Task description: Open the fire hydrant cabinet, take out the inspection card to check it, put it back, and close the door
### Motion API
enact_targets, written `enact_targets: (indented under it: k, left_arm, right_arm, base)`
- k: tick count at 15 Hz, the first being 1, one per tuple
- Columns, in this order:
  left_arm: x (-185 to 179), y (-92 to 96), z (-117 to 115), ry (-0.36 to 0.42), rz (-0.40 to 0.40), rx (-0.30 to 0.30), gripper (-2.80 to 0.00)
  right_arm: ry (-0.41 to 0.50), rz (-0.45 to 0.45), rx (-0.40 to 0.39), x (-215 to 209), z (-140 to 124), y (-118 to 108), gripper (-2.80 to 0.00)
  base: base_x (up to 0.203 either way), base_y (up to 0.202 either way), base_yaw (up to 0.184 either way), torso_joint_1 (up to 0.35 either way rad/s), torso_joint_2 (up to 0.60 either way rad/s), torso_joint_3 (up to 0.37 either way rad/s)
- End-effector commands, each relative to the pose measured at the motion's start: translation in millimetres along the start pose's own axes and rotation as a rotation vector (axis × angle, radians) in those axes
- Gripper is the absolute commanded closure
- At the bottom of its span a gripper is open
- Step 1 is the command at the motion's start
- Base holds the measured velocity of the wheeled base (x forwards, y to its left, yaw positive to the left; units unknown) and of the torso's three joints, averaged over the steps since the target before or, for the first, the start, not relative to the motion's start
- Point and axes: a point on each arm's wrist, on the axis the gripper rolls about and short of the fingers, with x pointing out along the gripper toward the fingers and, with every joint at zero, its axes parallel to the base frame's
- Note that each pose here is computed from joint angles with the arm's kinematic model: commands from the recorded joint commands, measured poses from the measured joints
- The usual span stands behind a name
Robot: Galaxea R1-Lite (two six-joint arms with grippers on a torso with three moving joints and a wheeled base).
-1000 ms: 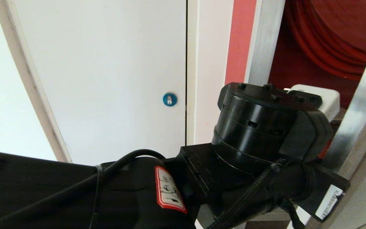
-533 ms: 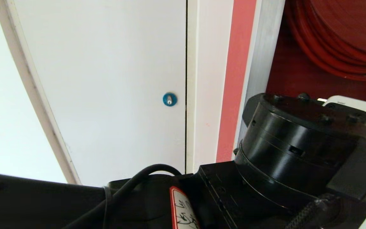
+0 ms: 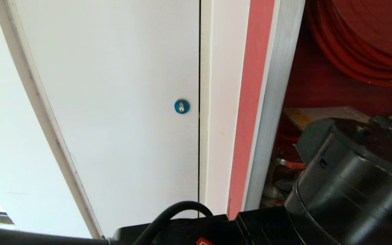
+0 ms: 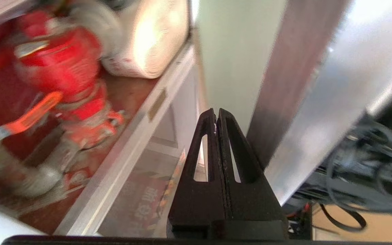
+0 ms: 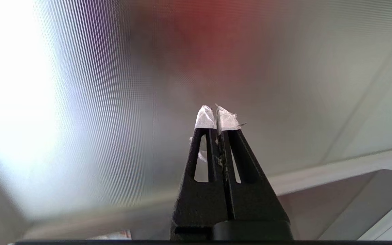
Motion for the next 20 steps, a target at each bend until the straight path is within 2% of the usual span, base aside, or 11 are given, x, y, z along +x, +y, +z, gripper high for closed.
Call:
enact_targets:
  k: [1, 5, 7, 10, 14, 20]
  left_arm:
    - [0, -3.7, 0, -0.004, -0.008, 0.006, 0.0]
    - [1, -2.3, -3, 0.006, -0.005, 0.006, 0.0]
    - [1, 7.2, -4, 0.012, 0.02, 0.003, 0.0]
    - [-1, 40.0, -6, 0.02, 0.105, -0.008, 0.0]
    - [-17, 100.4, -24, 0.075, 0.268, -0.037, 0.0]
    - [-97, 158.3, -39, 0.131, 0.501, -0.084, 0.0]
  right_arm:
    - [0.001, 0.001, -0.001, 0, 0, 0, 0.0]
    - [0.003, 0.002, 0.0, 0, 0, 0, 0.0]
    - [0.001, 0.001, -0.001, 0, 0, 0, 0.0]
    - [0.003, 0.001, 0.0, 0, 0, 0, 0.0]
    - [0.003, 0.001, 0.0, 0, 0, 0, 0.0]
    - [0.003, 0.001, 0.0, 0, 0, 0, 0.0]
  base:
    - [0.0, 0.0, 0.0, 0.0, 0.0, 0.0]
    - [0.0, 0.0, 0.0, 0.0, 0.0, 0.0]
    - [0.0, 0.0, 0.0, 0.0, 0.0, 0.0]
    - [0.0, 0.0, 0.0, 0.0, 0.0, 0.0]
    - [0.0, 0.0, 0.0, 0.0, 0.0, 0.0]
    - [0.0, 0.0, 0.0, 0.0, 0.0, 0.0]
